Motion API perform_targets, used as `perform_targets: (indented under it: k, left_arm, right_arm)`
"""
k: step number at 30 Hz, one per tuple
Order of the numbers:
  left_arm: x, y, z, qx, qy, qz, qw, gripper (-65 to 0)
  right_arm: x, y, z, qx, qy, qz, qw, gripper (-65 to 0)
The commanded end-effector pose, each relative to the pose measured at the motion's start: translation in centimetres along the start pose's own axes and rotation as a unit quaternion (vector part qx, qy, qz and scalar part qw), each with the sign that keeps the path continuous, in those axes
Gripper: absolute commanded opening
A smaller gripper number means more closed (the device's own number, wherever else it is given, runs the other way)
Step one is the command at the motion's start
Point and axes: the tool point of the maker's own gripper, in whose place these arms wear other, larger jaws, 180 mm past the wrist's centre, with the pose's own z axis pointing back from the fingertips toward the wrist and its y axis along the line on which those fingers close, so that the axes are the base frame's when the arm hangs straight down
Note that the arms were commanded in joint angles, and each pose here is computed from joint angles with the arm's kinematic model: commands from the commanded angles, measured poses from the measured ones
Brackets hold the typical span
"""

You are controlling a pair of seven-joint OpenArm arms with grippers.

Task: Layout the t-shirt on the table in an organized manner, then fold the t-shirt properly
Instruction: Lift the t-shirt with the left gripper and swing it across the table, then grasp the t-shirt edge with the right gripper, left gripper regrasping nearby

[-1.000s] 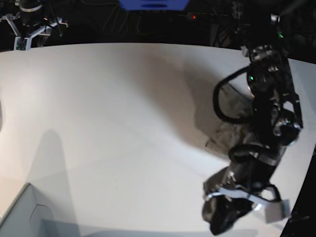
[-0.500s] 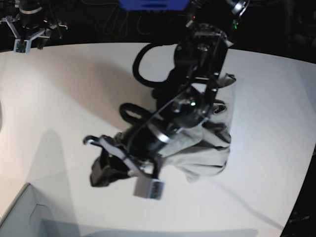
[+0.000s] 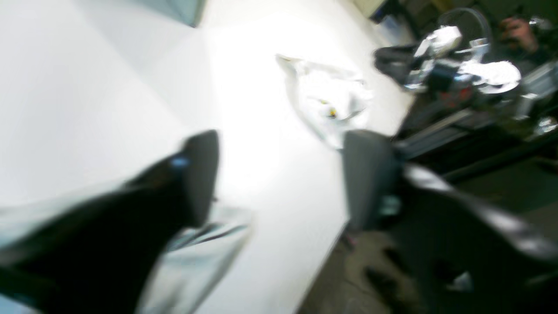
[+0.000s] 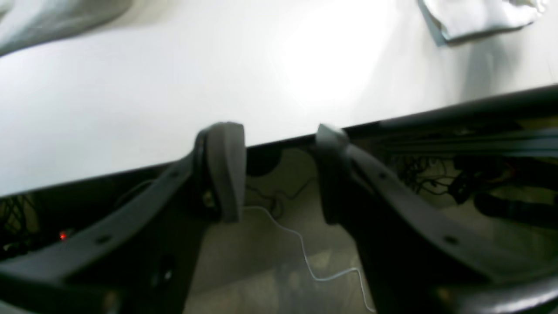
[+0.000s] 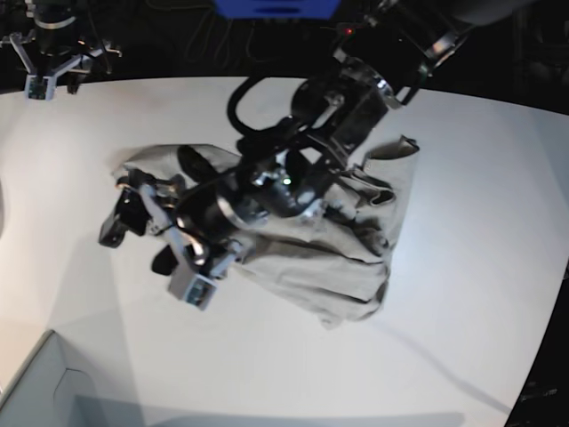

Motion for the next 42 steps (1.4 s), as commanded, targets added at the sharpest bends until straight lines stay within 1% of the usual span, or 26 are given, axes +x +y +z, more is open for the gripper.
perform_targets:
  k: [1, 3, 6, 7, 10, 13, 15, 16, 21, 24, 26, 30, 32, 34, 38, 42]
  left_arm:
    - [0.9, 0.5, 1.1, 0.003, -0.018, -0.007, 1.000, -12.3]
    - [0.9, 3.1, 3.4, 0.034, -0.024, -0.012, 0.999, -10.9]
    - [-0.9, 7.8, 8.2, 0.104, -0.023, 0.010, 0.994, -10.9]
    - [-1.6, 9.1, 9.7, 0.128, -0.023, 0.022, 0.991, -10.8]
    - [-4.3, 12.9, 14.4, 0.204, -0.020, 0.067, 0.976, -10.8]
    - [-6.7, 15.8, 18.5, 0.271, -0.018, 0.108, 0.956, -10.7]
    - [-7.9, 16.7, 20.2, 0.295, -0.012, 0.123, 0.947, -10.7]
    - [-8.4, 16.8, 20.7, 0.302, -0.008, 0.128, 0.945, -10.7]
    - [-12.6, 18.1, 21.5, 0.325, 0.029, 0.162, 0.931, -10.7]
    - [-13.4, 18.4, 20.0, 0.323, 0.026, 0.190, 0.927, -10.7]
    - [-13.4, 18.8, 18.6, 0.319, 0.023, 0.206, 0.925, -10.8]
    - [-14.2, 18.2, 15.1, 0.295, 0.035, 0.221, 0.929, -10.9]
    - [-14.7, 18.1, 14.1, 0.287, 0.045, 0.224, 0.930, -10.9]
    - [-15.0, 18.1, 13.5, 0.286, 0.051, 0.230, 0.929, -10.9]
    - [-14.9, 20.0, 15.1, 0.316, 0.032, 0.250, 0.915, -10.9]
    - [-14.9, 22.3, 17.1, 0.347, 0.017, 0.261, 0.901, -10.9]
  right_arm:
    - [0.8, -0.3, 0.3, -0.001, -0.015, 0.008, 0.9998, -37.6]
    - [1.3, -0.2, 0.1, -0.002, -0.023, 0.005, 0.9997, -37.6]
    - [2.0, 0.0, -0.2, 0.001, -0.032, 0.003, 0.9995, -37.8]
    - [2.4, 0.6, -0.3, 0.011, -0.037, 0.005, 0.9992, -38.0]
    - [3.4, 3.2, -0.5, 0.072, -0.054, 0.031, 0.9955, -38.1]
    - [5.4, 5.9, -0.7, 0.134, -0.083, 0.054, 0.9861, -38.1]
    - [6.4, 6.6, -1.0, 0.146, -0.095, 0.058, 0.9830, -37.7]
    - [7.1, 7.1, -1.0, 0.152, -0.103, 0.058, 0.9813, -37.6]
    - [8.9, 9.4, -1.1, 0.181, -0.128, 0.060, 0.9734, -37.6]
    - [8.9, 10.6, -1.1, 0.195, -0.128, 0.061, 0.9705, -37.6]
    - [8.5, 11.1, -1.3, 0.204, -0.122, 0.066, 0.9690, -37.6]
    - [7.8, 12.2, -1.4, 0.226, -0.116, 0.089, 0.9632, -37.7]
    - [7.7, 12.1, -1.4, 0.226, -0.115, 0.094, 0.9628, -37.7]
    - [7.7, 12.0, -1.5, 0.224, -0.115, 0.094, 0.9631, -37.7]
    - [7.6, 11.3, -1.6, 0.217, -0.113, 0.097, 0.9646, -37.7]
    - [7.8, 11.2, -1.7, 0.218, -0.116, 0.102, 0.9637, -37.9]
